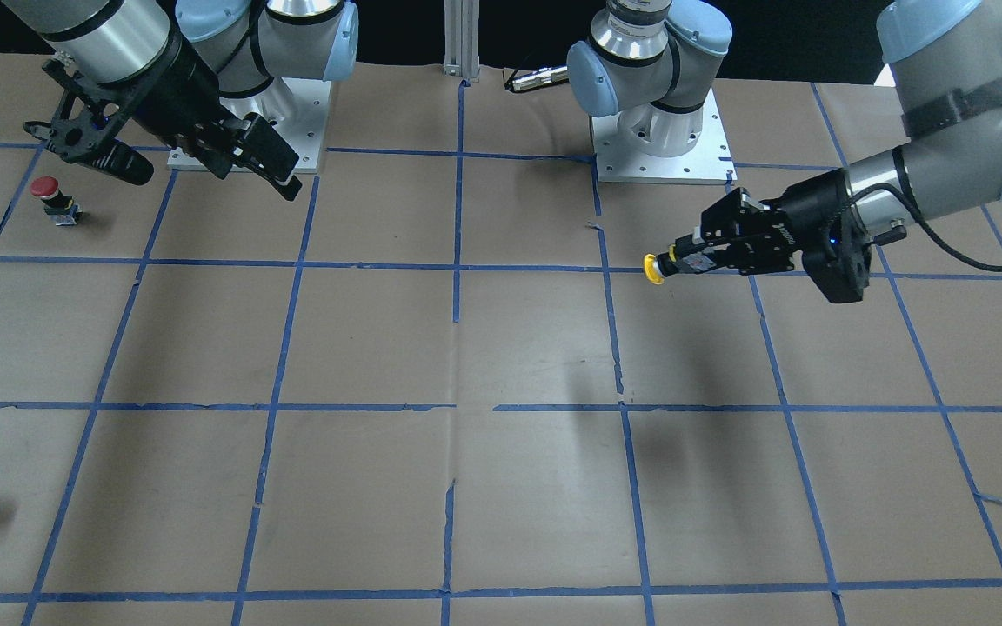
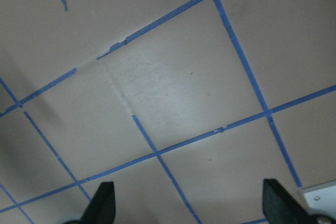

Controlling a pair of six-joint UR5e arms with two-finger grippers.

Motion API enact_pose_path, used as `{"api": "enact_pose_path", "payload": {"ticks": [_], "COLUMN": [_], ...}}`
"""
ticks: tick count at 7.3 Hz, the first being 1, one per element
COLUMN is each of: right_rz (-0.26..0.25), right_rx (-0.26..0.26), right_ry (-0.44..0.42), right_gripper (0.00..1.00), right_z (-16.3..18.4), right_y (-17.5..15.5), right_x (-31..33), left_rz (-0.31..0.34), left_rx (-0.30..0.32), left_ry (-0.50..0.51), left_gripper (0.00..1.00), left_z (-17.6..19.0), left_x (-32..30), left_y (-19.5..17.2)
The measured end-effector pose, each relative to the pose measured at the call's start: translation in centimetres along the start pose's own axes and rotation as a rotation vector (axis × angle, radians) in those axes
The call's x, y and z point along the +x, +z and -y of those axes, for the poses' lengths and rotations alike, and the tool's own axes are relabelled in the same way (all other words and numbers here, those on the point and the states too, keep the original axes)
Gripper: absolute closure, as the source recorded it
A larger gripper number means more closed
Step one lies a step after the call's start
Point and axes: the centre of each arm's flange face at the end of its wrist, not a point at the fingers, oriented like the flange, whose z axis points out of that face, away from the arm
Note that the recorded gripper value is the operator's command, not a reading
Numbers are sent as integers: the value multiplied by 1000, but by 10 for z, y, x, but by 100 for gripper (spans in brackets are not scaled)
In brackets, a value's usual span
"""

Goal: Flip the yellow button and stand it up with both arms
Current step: 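Lift the yellow button with the left gripper while the right gripper approaches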

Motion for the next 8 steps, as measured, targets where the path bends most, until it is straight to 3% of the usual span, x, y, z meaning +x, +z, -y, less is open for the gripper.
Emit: {"api": "enact_pose_path", "payload": {"ticks": [4,6,8], "right_rz": [236,295,359], "right_rx": [-139,-214,-288], "right_ry": [315,412,465], "right_gripper": [0,0,0], "right_z": [-4,-13,-21], "right_y": [-1,-3,-5], "right_x": [-26,-35,-45], "left_rz": [-418,-538,-602], "left_rx": [88,145,180], "left_ry": [-18,-22,-35], "left_gripper": [86,86,86], "left_z": [20,24,23], "left_x": [94,113,116], "left_y": [75,90,99]}}
